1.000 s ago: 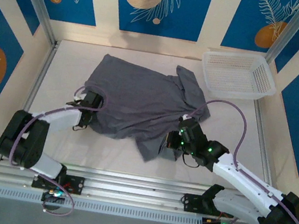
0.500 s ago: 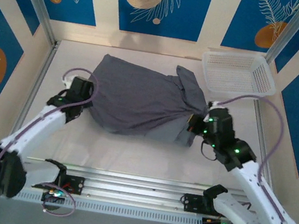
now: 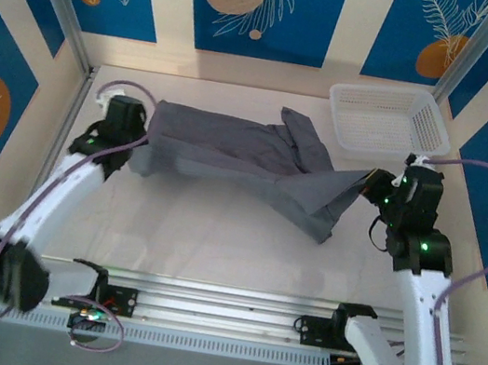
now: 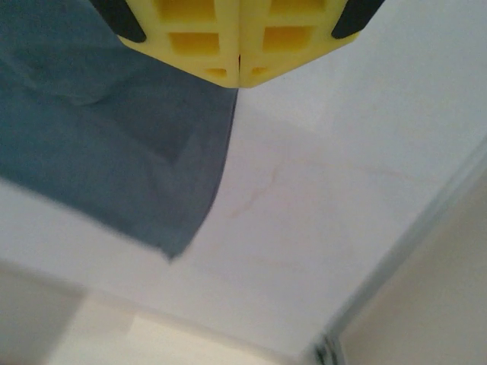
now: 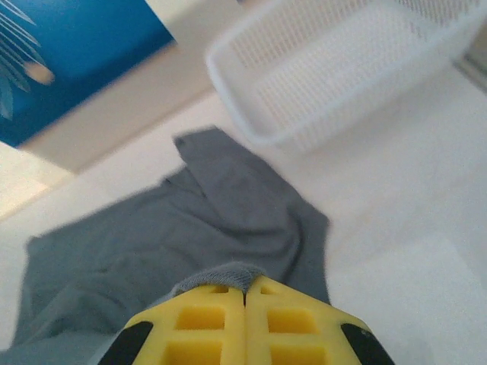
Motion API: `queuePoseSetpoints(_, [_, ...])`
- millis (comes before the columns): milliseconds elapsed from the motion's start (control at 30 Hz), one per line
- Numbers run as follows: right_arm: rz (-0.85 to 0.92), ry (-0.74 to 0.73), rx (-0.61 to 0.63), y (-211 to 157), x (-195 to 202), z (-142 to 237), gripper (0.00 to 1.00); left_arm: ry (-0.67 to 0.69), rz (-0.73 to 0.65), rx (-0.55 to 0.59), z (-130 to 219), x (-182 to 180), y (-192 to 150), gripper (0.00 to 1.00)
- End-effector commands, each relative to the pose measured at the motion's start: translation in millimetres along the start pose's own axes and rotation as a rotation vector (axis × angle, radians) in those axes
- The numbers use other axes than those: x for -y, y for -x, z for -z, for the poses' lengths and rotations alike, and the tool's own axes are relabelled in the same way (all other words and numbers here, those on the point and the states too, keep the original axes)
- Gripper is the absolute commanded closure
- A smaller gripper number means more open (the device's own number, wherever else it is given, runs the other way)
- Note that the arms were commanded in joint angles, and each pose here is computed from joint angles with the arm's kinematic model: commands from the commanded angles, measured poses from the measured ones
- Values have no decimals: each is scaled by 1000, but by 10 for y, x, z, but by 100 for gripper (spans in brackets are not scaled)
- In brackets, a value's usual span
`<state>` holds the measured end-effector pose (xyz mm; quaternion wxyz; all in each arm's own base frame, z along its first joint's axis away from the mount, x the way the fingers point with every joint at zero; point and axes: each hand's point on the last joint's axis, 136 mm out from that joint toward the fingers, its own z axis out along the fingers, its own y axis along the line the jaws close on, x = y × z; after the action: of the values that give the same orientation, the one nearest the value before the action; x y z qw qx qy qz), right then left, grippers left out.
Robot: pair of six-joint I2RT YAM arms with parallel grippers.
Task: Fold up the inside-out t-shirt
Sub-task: Flatten out the T-shirt at the center of the table.
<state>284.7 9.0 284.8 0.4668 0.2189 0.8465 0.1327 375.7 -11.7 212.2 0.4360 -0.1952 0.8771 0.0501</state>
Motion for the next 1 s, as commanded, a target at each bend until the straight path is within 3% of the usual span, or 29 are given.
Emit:
queuePoseSetpoints(0, [-27, 45, -96, -250, 0, -157, 100, -79, -23, -55, -388, 240, -207, 100])
queuePoseSetpoints(200, [-29, 69, -197, -498, 0, -295, 100, -99, -35, -169, -778, 392, -574, 100])
queuePoseSetpoints(333, [-30, 79, -202, -523, -13, -290, 100, -85, -62, -206, -780, 360, -660, 73])
queuePoseSetpoints(400, [-26, 88, -207, -536, -37, -280, 100, -69, -63, -210, -729, 293, -688, 69])
queuePoseSetpoints(600, [-16, 111, -225, -630, -107, -287, 100, -30, -34, -254, -705, 80, -900, 67])
queuePoseSetpoints(767, [4, 116, -232, -672, -153, -284, 100, -116, 10, -323, -871, 203, -982, 62])
queuePoseSetpoints(967, [22, 121, -237, -696, -189, -266, 100, -131, 39, -328, -1063, 287, -948, 57])
